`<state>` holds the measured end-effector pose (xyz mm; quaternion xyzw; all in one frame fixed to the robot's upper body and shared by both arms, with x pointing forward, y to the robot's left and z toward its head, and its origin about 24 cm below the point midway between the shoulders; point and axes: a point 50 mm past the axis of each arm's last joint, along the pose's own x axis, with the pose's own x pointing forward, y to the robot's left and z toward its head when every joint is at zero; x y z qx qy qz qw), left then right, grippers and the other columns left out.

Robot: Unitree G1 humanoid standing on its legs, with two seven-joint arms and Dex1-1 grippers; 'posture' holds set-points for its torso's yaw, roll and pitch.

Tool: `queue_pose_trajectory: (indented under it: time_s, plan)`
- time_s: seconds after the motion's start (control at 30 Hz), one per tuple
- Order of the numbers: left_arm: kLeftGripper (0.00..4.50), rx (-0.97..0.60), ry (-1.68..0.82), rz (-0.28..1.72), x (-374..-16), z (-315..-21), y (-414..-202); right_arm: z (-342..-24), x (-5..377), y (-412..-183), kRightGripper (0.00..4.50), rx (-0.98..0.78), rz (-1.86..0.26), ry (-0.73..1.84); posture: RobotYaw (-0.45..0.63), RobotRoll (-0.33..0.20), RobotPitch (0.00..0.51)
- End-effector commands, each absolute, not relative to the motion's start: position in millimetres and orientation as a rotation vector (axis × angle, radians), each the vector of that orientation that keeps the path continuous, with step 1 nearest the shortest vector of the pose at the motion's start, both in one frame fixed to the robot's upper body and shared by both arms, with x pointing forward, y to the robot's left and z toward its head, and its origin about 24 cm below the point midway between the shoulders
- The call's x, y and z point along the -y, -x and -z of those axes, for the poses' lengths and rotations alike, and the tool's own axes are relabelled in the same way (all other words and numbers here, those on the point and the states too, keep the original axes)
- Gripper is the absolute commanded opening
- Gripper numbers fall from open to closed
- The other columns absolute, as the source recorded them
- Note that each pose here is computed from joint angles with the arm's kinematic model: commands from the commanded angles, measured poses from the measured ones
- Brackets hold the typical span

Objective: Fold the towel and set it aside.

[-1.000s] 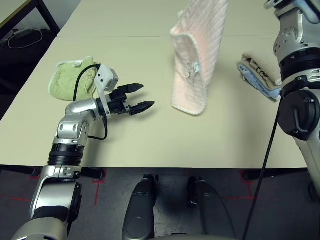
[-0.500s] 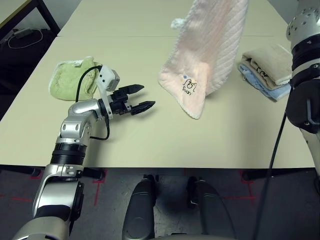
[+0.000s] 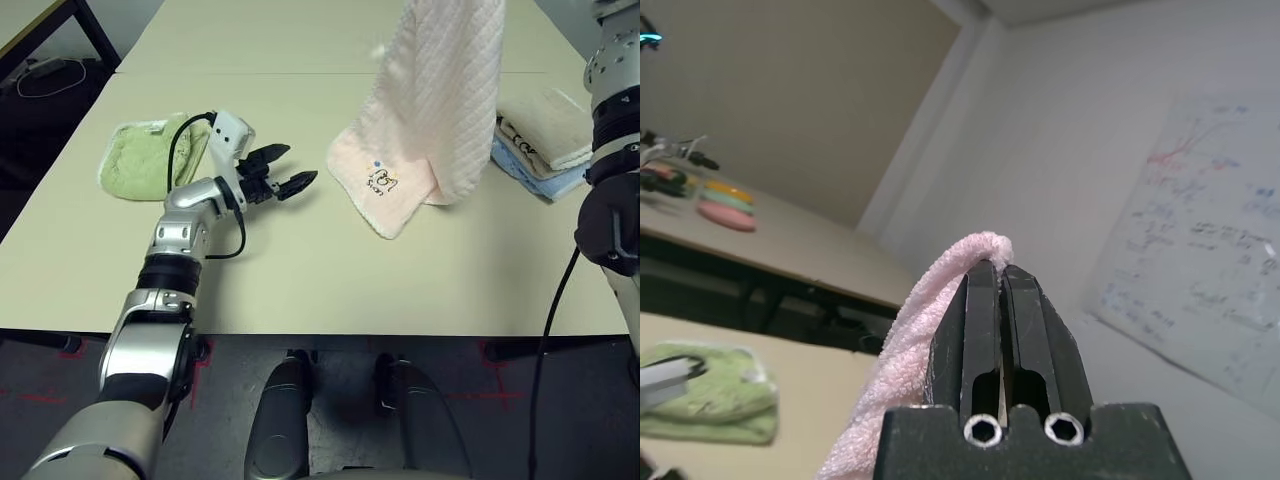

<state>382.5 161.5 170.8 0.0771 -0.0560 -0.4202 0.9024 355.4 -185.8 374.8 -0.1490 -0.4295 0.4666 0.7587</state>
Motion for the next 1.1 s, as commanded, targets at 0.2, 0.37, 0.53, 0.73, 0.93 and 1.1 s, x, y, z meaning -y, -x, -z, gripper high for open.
queue_pose_trajectory:
  time_s: [0.2,0.37,0.53,0.73,0.93,1.1]
  plan:
    - [4.5,0.09,-0.15,0.905,-139.8,-166.8,-391.4,-367.8,175.4,-343.1,0.04,0.859,-1.28,0.285,0.01,0.0,0.194]
    - [4.5,0.02,-0.155,0.832,-136.3,-161.9,-400.4,-369.0,180.6,-341.5,0.04,0.845,-1.239,0.306,0.0,0.0,0.197]
    - [4.5,-0.049,-0.157,0.752,-131.5,-161.2,-408.2,-367.6,181.5,-342.2,0.04,0.844,-1.224,0.298,0.0,0.0,0.204]
    - [4.5,-0.092,-0.089,0.744,-111.6,-164.0,-412.3,-363.7,182.5,-344.7,0.04,0.828,-1.216,0.286,0.02,0.0,0.207]
    - [4.5,-0.15,-0.057,0.729,-103.5,-164.2,-414.3,-363.1,178.0,-344.0,0.04,0.831,-1.228,0.286,0.01,0.0,0.209]
    - [4.5,-0.17,-0.11,0.645,-111.7,-161.1,-416.9,-362.4,179.0,-342.0,0.04,0.823,-1.228,0.288,-0.01,0.0,0.215]
